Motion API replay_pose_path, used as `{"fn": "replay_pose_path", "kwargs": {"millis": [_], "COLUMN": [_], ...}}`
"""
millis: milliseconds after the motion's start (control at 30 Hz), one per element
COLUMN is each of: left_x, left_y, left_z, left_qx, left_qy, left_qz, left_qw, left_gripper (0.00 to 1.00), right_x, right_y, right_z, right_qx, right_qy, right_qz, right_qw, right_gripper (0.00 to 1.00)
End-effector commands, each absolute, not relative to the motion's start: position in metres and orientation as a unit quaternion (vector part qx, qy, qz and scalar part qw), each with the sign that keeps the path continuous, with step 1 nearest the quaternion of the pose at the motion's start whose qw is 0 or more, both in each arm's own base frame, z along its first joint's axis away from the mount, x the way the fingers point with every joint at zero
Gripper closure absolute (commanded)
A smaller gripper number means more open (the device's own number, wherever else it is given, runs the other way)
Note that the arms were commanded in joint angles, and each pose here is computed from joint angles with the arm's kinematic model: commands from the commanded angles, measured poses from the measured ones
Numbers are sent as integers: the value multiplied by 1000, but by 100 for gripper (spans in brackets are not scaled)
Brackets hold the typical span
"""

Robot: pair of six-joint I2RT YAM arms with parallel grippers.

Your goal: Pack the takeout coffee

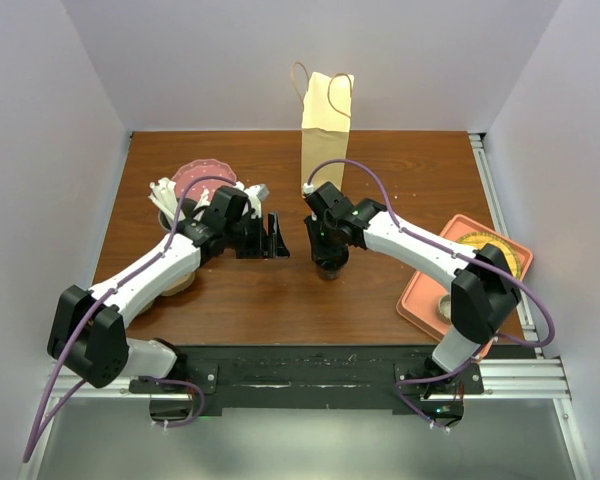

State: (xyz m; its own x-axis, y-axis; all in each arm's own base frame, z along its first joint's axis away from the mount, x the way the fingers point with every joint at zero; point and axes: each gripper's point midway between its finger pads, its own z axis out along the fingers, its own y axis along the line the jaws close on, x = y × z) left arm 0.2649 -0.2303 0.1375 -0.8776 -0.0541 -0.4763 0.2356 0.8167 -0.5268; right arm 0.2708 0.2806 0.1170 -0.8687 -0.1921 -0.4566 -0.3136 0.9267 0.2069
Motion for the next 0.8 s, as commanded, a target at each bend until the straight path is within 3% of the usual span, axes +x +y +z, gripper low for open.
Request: {"fn": "replay_pose_path", "kwargs": {"millis": [0,200,767], "left_x": [268,267,261], "left_y": [-229,-228,-272], "left_z": [148,145,149], "left_qx": [44,43,73], "left_qy": [914,915,855], "left_qz": [-309,-309,-450], "left_qw": [260,258,248], "left_gripper": [27,27,33], "right_x": [276,278,275], "right_y": [284,287,282], "right_z": [125,131,151], "right_qx": [-136,-138,-82], "right_qy": [953,950,944], "right_qz": [137,143,170], "right_qw": [234,242,270], "right_gripper": [82,100,100]}}
